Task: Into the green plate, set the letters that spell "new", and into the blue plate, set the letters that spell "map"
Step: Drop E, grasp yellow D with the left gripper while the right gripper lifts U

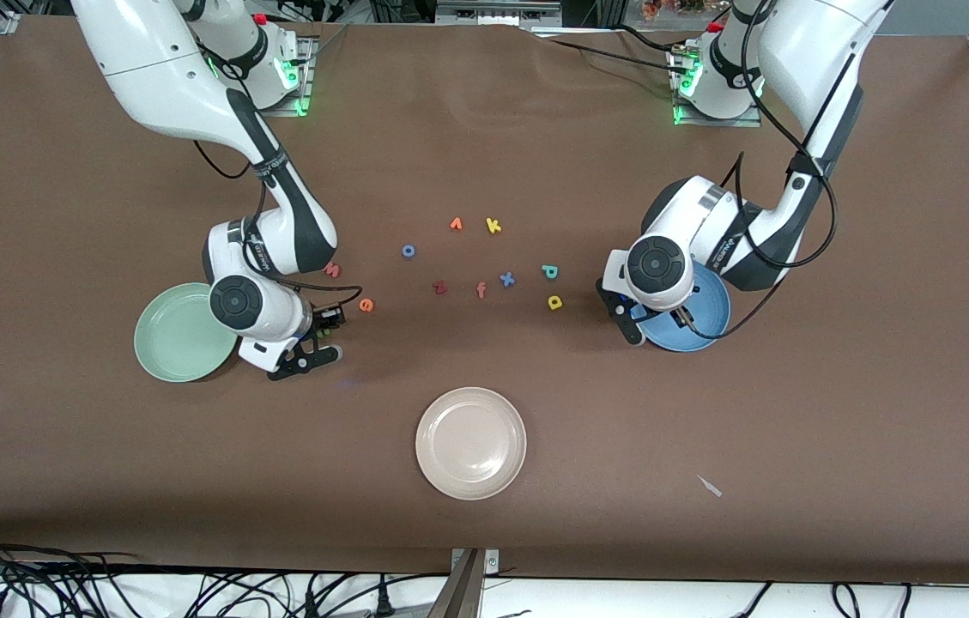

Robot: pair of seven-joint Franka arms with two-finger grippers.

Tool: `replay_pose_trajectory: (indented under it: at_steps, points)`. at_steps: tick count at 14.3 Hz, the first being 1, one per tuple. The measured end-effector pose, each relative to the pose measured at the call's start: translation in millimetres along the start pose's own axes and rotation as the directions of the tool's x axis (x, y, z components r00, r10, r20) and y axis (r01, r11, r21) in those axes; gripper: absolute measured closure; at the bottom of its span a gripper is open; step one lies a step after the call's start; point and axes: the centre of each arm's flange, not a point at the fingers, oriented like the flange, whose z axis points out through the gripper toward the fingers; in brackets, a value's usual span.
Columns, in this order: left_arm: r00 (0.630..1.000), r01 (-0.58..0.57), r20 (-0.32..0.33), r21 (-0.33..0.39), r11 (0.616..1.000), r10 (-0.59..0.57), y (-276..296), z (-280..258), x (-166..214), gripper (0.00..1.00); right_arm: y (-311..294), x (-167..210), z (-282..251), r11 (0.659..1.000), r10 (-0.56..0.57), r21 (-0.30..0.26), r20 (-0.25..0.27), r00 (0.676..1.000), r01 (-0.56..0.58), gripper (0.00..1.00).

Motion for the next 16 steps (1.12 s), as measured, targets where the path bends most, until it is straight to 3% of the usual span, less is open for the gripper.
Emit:
replay_pose_trajectory:
  at_steps: [2,3,7,10,12,13,14,16]
  points:
    - [1.0,-0.005,-0.024,0.0,1.0,0.005,2,17,1,0.73,-1,0,1,1.0,-0.009,0.0,0.0,1.0,0.009,0.44]
    - [1.0,-0.003,-0.031,-0.002,1.0,0.003,1,23,-1,0.67,-1,0,1,1.0,-0.018,0.0,-0.001,1.0,0.018,0.45]
    - [0.999,-0.001,-0.049,0.009,1.0,0.001,0,13,-2,0.31,0,1,3,0.999,-0.034,-0.001,-0.002,0.999,0.034,0.53]
    - [0.995,-0.003,-0.102,0.047,0.999,0.008,11,-25,8,0.02,0,1,3,0.998,-0.056,-0.002,-0.006,0.998,0.056,0.59]
    - [0.987,0.079,-0.148,0.063,0.995,-0.069,27,-56,23,0.0,3,1,3,0.998,-0.069,-0.004,-0.01,0.998,0.069,0.69]
    - [0.977,0.146,-0.166,0.057,0.988,-0.135,38,-66,31,0.0,3,1,3,0.997,-0.073,-0.004,-0.01,0.997,0.073,0.7]
    - [0.96,0.225,-0.177,0.04,0.973,-0.215,51,-71,39,0.0,3,2,2,0.997,-0.076,-0.004,-0.012,0.997,0.076,0.74]
    - [0.901,0.399,-0.179,-0.009,0.917,-0.394,76,-70,55,0.0,3,2,2,0.996,-0.084,-0.005,-0.017,0.996,0.084,0.74]
